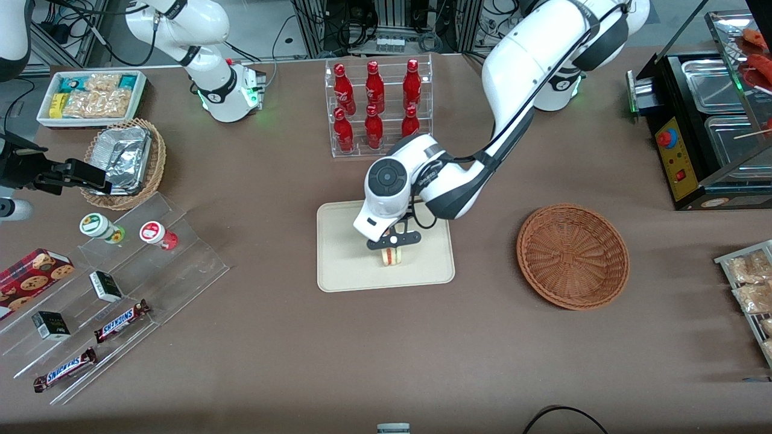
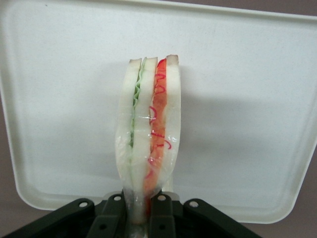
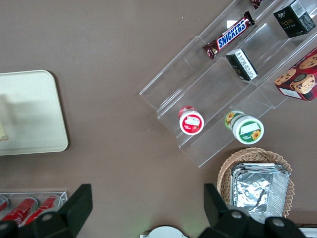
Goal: Place sandwich from basket to tray
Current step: 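Lower the sandwich onto the tray and open the left gripper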
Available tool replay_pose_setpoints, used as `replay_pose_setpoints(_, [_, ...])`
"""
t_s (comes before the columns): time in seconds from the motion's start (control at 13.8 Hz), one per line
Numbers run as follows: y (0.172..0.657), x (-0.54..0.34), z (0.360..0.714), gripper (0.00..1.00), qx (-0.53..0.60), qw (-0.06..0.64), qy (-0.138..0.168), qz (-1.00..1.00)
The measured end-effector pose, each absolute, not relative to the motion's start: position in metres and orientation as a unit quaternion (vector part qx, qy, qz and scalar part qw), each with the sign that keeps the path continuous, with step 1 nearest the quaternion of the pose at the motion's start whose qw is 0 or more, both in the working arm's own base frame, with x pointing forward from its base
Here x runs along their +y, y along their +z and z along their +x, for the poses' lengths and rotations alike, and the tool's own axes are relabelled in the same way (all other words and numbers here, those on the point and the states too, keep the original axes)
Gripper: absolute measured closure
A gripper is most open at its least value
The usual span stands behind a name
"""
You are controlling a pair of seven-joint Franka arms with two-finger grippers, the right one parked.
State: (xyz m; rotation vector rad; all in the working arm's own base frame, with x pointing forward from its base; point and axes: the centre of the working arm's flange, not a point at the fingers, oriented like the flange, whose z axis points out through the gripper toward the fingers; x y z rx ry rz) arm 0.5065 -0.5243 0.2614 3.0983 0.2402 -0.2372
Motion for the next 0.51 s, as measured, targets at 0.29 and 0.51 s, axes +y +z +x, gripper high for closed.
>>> replay_pose_setpoints(0.29, [0.247, -0.524, 0.509, 0.85, 0.08, 0.01, -0.084, 0.993])
replay_pose_setpoints(0.51, [0.243, -0.524, 0.508, 0.79, 0.081, 0.008, -0.086, 0.993])
